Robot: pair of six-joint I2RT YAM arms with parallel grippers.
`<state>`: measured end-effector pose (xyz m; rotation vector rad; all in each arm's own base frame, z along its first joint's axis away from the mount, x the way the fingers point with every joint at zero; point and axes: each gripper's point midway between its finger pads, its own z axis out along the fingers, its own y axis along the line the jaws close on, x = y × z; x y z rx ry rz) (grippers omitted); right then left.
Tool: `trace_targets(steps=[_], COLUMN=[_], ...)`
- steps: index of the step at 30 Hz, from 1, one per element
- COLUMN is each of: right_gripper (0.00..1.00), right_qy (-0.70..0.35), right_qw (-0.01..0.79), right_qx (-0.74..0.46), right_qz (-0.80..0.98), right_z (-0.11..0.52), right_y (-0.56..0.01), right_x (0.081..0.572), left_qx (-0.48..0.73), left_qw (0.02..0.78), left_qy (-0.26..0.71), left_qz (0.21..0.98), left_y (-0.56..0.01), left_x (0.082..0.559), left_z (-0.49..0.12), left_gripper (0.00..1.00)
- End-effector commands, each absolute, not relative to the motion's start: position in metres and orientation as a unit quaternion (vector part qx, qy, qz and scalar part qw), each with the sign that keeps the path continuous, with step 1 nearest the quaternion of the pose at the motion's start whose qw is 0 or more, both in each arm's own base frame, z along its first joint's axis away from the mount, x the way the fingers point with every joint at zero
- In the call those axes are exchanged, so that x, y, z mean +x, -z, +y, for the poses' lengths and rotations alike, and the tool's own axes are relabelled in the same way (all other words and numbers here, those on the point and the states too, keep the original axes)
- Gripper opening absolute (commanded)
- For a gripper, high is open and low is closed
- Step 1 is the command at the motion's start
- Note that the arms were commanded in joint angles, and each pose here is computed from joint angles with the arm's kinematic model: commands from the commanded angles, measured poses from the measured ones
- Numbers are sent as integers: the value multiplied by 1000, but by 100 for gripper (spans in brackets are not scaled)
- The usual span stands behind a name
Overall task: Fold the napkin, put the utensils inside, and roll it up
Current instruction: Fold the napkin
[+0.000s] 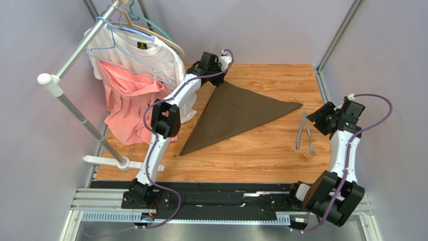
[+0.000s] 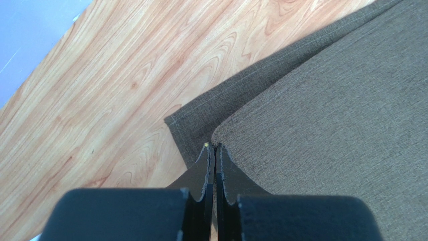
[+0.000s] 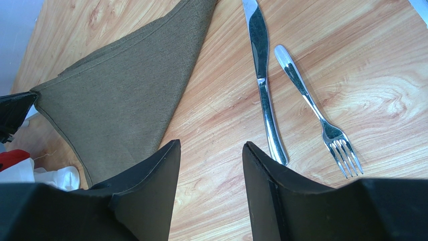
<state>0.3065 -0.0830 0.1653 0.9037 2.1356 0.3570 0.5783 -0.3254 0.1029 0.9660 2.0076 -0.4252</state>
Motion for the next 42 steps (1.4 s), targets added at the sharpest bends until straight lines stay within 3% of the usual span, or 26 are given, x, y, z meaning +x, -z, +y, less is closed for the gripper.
trace_targets(steps=[1,42], right_gripper=[52,52], right_qy=[-130,-124], right_qw=[407,407], right_qx=[351,350], right_qz=[833,834], right_z=[-91,-92], right_y=[-172,-173], right_x=[314,315], left_qx=[402,413], left_qw=[455,479], left_qy=[163,126], left_qz=[778,764], left_y=[-125,-130], left_x=[592,610], left_z=[-324,-311], left_gripper=[0,0])
